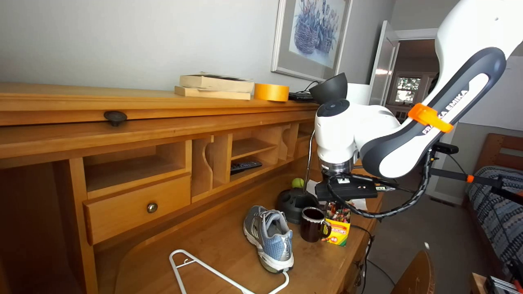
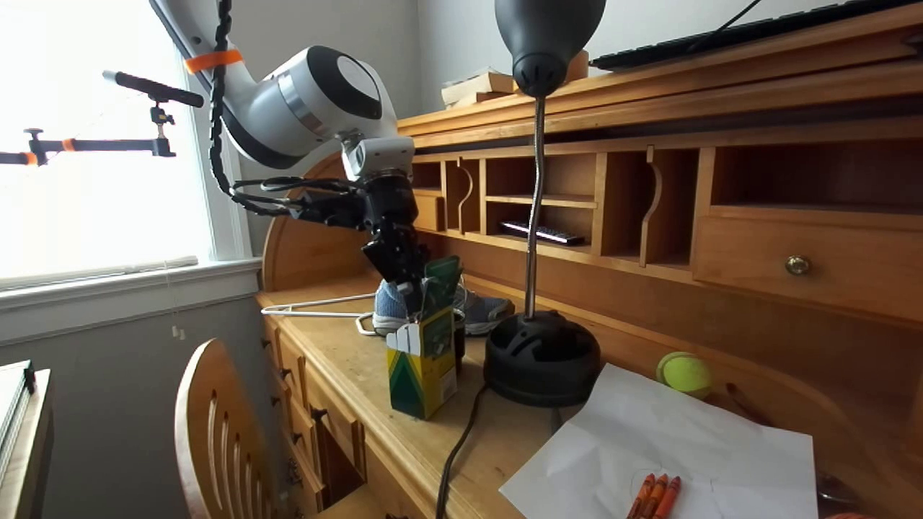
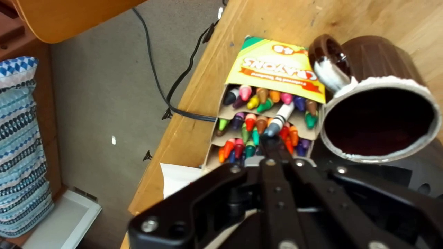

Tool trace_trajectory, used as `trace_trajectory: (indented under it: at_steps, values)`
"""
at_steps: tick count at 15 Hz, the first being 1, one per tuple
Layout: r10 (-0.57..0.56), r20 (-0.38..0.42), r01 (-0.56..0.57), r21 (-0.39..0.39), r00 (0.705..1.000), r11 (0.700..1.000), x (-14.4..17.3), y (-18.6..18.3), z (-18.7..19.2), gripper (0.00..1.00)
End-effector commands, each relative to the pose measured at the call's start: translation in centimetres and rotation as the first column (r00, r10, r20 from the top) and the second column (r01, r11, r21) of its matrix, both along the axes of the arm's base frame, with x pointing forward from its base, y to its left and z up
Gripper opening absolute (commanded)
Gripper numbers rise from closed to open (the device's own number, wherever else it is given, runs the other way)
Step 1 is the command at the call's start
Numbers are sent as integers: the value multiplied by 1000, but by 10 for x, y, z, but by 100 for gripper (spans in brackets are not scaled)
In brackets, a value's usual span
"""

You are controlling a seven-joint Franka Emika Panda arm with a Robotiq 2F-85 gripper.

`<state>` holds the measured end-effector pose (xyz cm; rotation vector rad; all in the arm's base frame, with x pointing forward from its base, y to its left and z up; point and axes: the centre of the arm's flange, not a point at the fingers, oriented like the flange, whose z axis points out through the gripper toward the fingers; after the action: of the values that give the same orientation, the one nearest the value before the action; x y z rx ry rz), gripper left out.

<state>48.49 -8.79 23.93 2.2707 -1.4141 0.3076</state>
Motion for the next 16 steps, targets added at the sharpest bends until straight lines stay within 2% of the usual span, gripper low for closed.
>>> trace_trajectory:
  at_steps: [1, 16]
  values:
    - [-5, -5, 5, 12, 1000, 1000, -4, 4, 3, 0]
    - [-20, -3, 20, 7, 1000, 1000, -28, 5, 9, 0]
